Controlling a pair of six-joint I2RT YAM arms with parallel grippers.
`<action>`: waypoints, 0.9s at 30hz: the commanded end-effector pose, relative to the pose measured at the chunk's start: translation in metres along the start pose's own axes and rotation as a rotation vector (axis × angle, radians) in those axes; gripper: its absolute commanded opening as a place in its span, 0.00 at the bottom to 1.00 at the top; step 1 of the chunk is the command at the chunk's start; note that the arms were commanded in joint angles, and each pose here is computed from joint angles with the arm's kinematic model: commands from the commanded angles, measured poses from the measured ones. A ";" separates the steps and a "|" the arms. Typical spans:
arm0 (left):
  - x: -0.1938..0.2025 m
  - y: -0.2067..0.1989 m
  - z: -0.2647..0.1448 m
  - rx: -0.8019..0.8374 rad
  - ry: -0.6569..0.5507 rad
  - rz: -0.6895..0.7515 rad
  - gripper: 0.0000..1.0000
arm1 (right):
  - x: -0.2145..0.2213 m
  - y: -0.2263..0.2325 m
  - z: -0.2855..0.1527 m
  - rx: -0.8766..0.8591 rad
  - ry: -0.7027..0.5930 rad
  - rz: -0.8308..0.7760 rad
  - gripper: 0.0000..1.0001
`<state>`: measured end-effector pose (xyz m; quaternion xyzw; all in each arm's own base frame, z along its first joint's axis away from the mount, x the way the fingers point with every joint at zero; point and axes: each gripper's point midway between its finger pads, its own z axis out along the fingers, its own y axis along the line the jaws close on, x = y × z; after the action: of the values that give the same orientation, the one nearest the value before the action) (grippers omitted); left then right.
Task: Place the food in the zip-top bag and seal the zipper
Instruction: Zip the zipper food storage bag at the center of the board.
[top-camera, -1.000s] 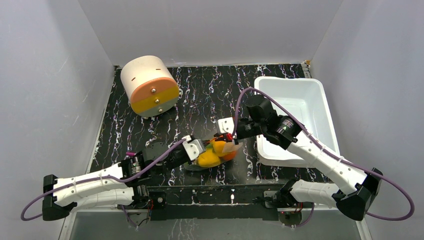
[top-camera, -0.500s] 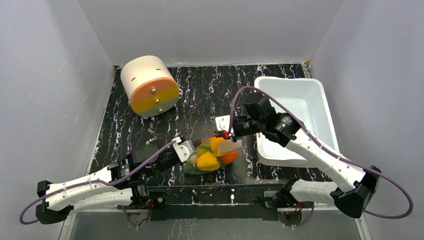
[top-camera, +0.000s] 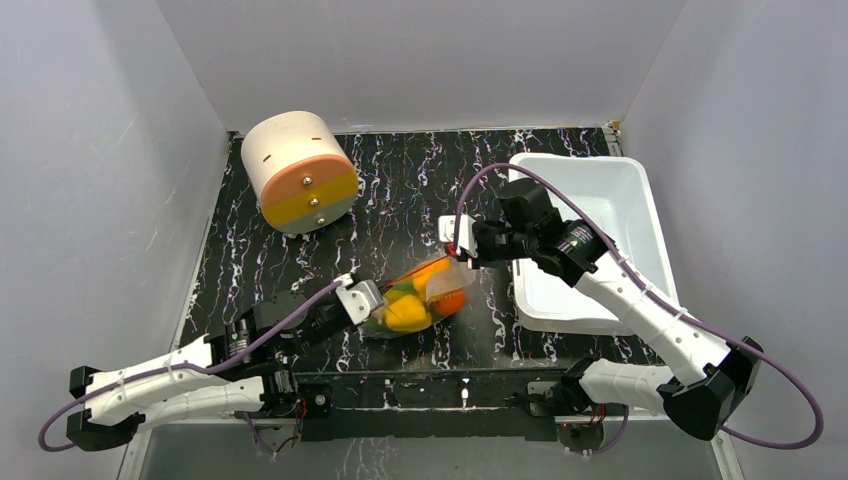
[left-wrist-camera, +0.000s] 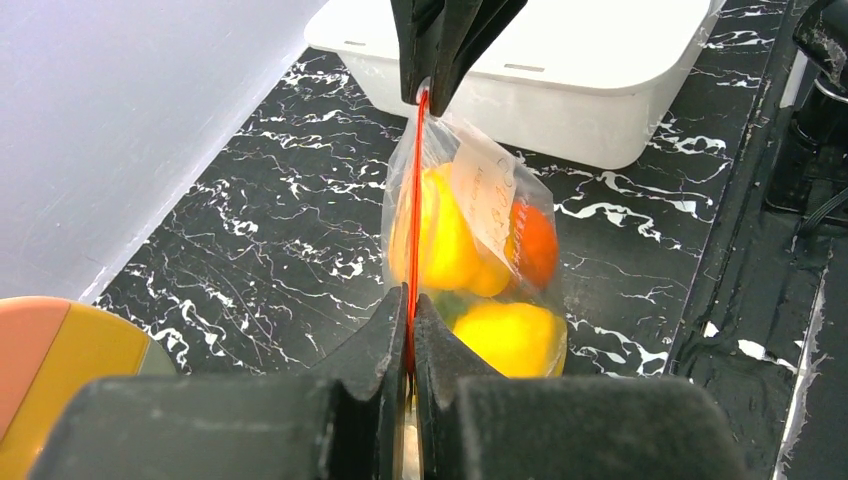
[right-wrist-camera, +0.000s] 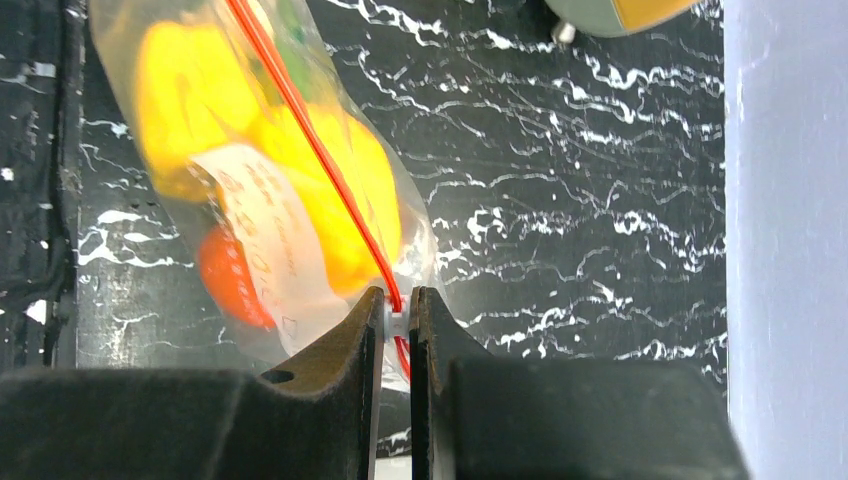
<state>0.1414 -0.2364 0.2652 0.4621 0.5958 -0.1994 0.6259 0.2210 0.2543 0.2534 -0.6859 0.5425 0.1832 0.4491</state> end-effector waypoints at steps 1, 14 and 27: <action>-0.035 0.021 -0.016 -0.062 -0.098 -0.043 0.00 | 0.023 -0.039 -0.031 0.187 0.156 0.025 0.00; -0.031 0.028 -0.024 -0.101 -0.099 -0.081 0.00 | 0.060 -0.070 -0.076 0.384 0.300 0.099 0.00; -0.015 0.019 -0.019 -0.073 -0.003 -0.093 0.00 | 0.062 -0.049 -0.095 0.442 0.203 0.355 0.00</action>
<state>0.1430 -0.2234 0.2684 0.4341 0.6134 -0.1999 0.6288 0.2638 0.1621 0.2562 -0.5325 0.7049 0.0879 0.4602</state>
